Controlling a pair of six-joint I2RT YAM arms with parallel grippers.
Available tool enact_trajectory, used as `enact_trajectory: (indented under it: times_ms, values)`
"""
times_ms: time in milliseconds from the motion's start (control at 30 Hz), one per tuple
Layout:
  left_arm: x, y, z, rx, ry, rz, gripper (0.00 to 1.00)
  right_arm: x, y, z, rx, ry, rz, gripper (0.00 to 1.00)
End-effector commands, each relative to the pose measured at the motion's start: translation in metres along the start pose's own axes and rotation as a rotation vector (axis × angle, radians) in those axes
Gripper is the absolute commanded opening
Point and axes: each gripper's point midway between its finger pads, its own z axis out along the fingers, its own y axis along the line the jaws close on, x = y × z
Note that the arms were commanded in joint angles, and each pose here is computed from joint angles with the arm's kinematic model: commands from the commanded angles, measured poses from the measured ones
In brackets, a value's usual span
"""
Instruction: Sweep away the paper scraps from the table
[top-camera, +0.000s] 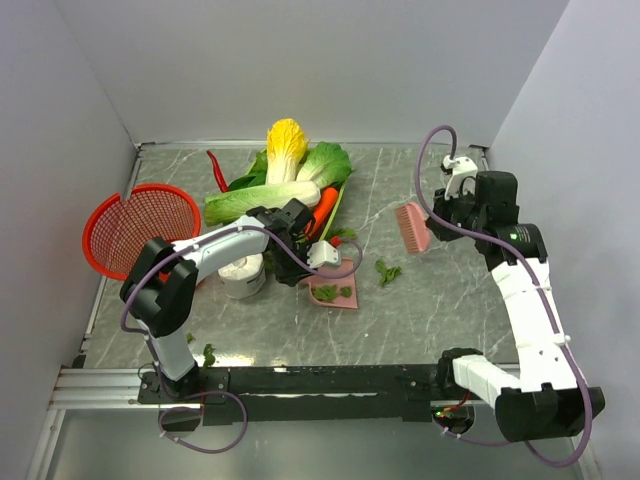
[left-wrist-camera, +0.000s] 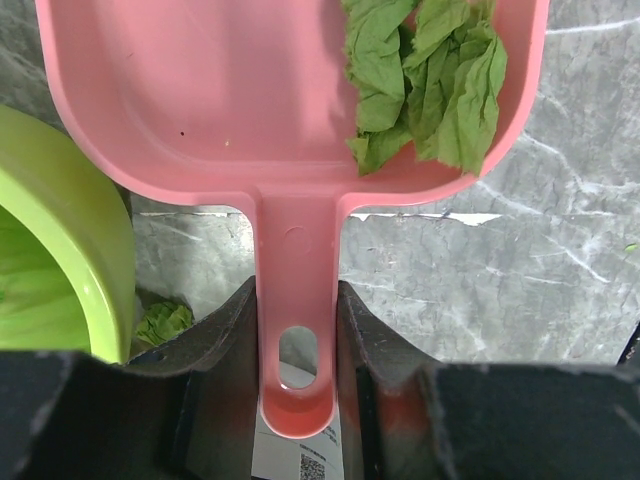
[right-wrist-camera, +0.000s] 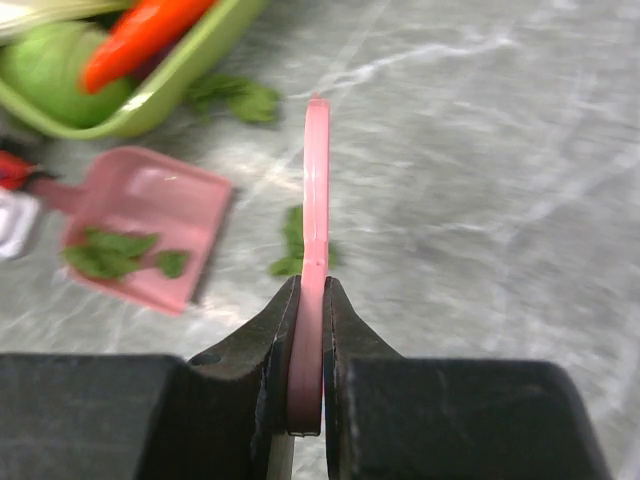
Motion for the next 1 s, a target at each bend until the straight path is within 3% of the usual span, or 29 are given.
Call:
enact_trajectory:
  times_ms: [0,133,267,500,700,967]
  values:
    - [-0.009,0.007,-0.008,-0.013,-0.018,0.056,0.01,0.025,-0.059,0.009,0.319,0.140,0.015,0.00]
    - [-0.002,0.009,-0.007,-0.015,0.025,0.069,0.01,0.050,-0.086,0.014,0.473,0.224,0.036,0.00]
    - [0.007,0.010,-0.004,-0.013,0.062,0.081,0.01,0.069,-0.084,0.029,0.451,0.296,0.040,0.00]
    - [0.009,0.009,0.011,0.036,0.076,0.059,0.01,0.094,-0.013,0.078,0.069,0.386,0.127,0.00]
    - [-0.008,0.019,0.017,0.012,0.020,0.065,0.01,0.079,0.066,0.096,-0.247,0.400,0.125,0.00]
    - [-0.026,0.012,0.022,0.058,-0.077,0.047,0.01,0.055,0.100,0.094,-0.406,0.391,0.220,0.00]
